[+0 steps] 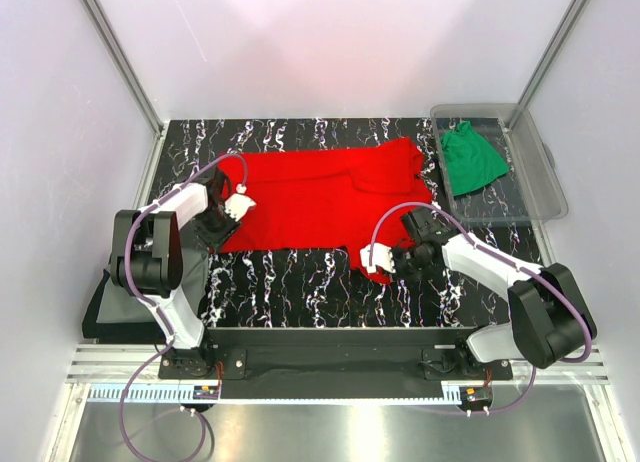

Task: Fold and stack the t-shirts
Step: Fold the tshirt

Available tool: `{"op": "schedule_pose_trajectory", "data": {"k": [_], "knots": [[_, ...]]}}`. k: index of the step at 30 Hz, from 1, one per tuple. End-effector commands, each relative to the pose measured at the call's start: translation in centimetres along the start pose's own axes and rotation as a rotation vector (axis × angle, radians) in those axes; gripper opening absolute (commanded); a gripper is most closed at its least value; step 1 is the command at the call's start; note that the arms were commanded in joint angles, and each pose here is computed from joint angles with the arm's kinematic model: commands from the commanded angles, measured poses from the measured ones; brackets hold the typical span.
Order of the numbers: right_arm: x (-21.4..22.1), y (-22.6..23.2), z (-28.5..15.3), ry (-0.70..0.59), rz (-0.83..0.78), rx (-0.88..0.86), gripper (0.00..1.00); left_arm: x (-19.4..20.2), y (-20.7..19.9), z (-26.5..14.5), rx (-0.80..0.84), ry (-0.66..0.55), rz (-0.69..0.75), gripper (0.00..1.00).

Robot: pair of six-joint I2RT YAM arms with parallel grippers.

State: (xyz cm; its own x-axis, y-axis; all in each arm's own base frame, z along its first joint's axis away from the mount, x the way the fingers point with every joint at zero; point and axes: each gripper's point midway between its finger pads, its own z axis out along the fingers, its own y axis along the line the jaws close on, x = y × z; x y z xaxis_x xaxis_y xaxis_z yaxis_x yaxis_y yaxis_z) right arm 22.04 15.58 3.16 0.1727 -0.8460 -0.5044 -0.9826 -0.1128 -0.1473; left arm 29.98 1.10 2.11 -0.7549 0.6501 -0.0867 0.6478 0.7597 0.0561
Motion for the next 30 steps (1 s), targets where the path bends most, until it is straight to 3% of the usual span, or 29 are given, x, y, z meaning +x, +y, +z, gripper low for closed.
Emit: {"op": "schedule_pose_trajectory", "data": {"k": [1, 9, 13, 14, 15, 21, 30], "knots": [[-0.8, -1.3, -0.3, -0.008, -0.012, 0.034, 0.00, 0.0, -0.3, 0.1, 0.018, -0.014, -0.007, 0.39], [-0.8, -1.4, -0.3, -0.006, -0.010, 0.036, 0.00, -0.2, 0.1, 1.5, 0.015, 0.002, -0.006, 0.39], [-0.8, -1.4, -0.4, -0.003, -0.010, 0.042, 0.00, 0.4, -0.4, 2.3, 0.037, 0.026, -0.002, 0.15], [-0.7, -1.4, -0.4, 0.001, -0.004, 0.044, 0.00, 0.5, -0.4, 2.4, 0.037, 0.028, -0.002, 0.03], [-0.8, -1.5, -0.5, 0.003, -0.002, 0.048, 0.00, 0.5, -0.4, 2.3, 0.036, 0.027, -0.005, 0.00], [-1.3, -4.3, -2.4, 0.025, 0.072, 0.170, 0.00, -0.7, 0.8, 0.8, -0.010, -0.017, 0.002, 0.00], [-3.3, -11.0, -9.7, -0.014, 0.165, 0.444, 0.00, -2.4, 3.2, -2.7, -0.102, -0.056, 0.058, 0.00]]}}
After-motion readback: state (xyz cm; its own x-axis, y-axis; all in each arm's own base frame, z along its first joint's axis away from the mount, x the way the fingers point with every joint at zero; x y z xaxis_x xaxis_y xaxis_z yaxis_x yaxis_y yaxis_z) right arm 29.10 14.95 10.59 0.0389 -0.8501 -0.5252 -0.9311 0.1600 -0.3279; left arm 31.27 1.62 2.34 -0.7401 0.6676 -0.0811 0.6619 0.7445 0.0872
